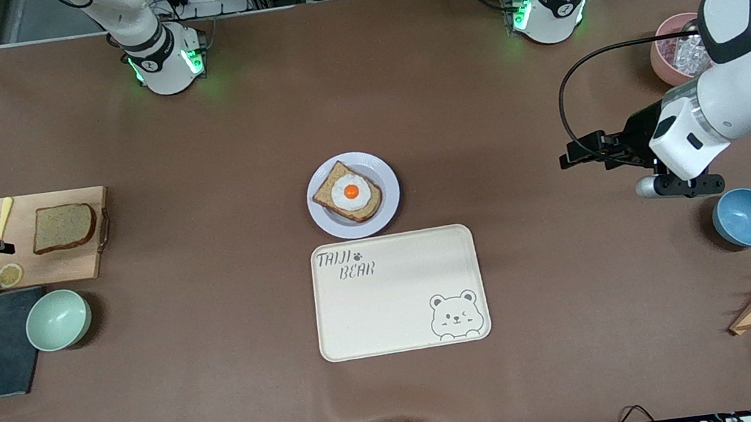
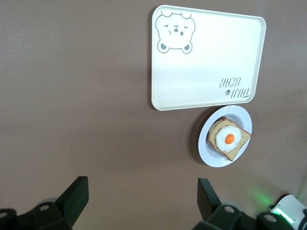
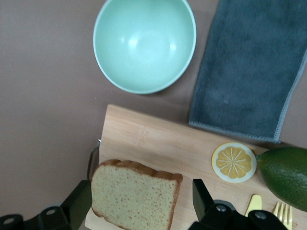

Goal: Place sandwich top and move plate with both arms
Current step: 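Reach the right gripper to the bread slice while the left gripper moves out, then grasp the bread with the right gripper while the left gripper nears the plate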

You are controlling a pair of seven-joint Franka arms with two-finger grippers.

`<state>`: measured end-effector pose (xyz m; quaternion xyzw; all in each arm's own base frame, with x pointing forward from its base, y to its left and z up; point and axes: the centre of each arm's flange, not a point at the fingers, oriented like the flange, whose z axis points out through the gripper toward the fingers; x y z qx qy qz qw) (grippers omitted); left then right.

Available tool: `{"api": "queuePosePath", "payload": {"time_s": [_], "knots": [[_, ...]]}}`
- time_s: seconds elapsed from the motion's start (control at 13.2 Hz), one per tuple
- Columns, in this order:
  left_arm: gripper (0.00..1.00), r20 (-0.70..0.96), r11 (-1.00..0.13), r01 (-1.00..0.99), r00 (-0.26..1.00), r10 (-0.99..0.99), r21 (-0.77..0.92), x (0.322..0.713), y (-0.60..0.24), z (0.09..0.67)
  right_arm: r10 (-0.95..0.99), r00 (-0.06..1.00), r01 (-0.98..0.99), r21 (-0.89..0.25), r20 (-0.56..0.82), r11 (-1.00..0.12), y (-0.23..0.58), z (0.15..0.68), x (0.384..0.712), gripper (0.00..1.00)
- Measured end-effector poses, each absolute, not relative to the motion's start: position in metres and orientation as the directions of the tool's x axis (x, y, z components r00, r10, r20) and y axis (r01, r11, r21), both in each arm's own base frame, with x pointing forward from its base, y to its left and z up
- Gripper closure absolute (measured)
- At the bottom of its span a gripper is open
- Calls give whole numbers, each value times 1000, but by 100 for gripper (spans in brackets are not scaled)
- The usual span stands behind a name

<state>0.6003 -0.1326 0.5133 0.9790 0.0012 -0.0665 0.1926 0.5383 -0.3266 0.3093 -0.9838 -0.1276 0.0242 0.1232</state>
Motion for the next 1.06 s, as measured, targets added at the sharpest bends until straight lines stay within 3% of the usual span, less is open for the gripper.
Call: {"api": "queuePosePath", "payload": {"time_s": [0.23,0.53,0.76,1.06], "knots": [[0,-124,-924,30,992,-19,380,603,-133,511,249,968,230,-272,-39,-935,-333,289,530,17],[0,-128,-924,26,991,-26,382,606,-141,500,233,971,208,-285,-56,-936,-346,256,514,20],[0,-128,-923,16,991,-36,384,605,-147,500,222,973,193,-295,-67,-936,-355,238,504,31],[0,-126,-923,9,991,-43,385,604,-152,500,190,980,165,-298,-59,-940,-357,223,496,30]]}}
